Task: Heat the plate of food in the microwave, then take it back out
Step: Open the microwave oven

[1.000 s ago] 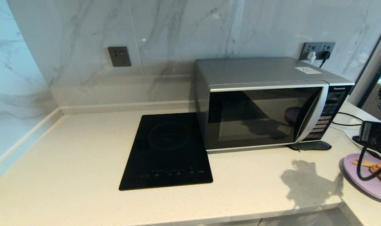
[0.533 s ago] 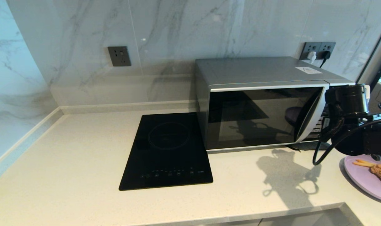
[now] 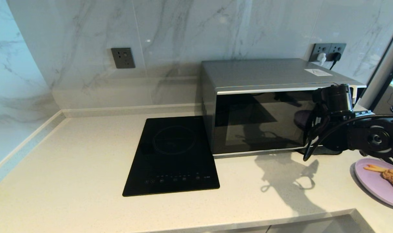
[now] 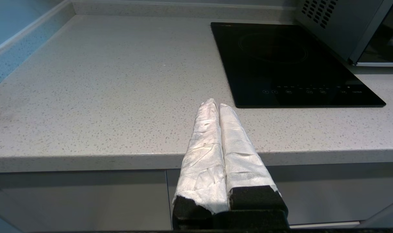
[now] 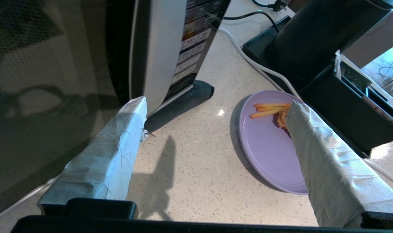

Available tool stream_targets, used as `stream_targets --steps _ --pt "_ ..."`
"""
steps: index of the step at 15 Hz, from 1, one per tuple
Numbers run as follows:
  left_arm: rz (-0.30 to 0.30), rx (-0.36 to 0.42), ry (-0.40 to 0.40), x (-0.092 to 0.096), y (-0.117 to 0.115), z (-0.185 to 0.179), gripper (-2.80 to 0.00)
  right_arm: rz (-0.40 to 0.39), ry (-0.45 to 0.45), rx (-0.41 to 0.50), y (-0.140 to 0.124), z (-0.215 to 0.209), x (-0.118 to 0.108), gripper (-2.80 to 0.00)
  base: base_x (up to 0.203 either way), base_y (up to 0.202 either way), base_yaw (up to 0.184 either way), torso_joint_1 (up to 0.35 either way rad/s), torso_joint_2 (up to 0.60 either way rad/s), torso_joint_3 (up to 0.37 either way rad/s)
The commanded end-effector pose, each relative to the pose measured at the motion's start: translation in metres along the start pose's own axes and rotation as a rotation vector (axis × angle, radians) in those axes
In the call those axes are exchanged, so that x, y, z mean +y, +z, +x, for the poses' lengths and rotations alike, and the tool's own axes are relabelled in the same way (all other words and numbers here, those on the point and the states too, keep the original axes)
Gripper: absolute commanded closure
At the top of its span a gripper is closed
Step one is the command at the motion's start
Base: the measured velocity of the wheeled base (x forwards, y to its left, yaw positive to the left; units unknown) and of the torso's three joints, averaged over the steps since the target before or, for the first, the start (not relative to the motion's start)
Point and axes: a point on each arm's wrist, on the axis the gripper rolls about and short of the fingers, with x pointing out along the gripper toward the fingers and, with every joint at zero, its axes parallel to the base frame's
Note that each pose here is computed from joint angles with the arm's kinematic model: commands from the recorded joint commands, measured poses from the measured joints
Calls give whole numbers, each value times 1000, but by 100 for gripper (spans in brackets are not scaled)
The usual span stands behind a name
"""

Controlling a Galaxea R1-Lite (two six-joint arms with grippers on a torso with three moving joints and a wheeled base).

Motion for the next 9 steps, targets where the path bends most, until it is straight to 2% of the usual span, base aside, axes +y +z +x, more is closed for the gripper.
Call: stream_targets --steps 1,9 --pt "-1 1 0 0 0 0 0 4 -8 0 0 8 9 -280 0 0 0 0 0 0" --pt "-1 1 0 0 0 0 0 18 -56 30 0 47 11 -280 0 0 0 0 0 0"
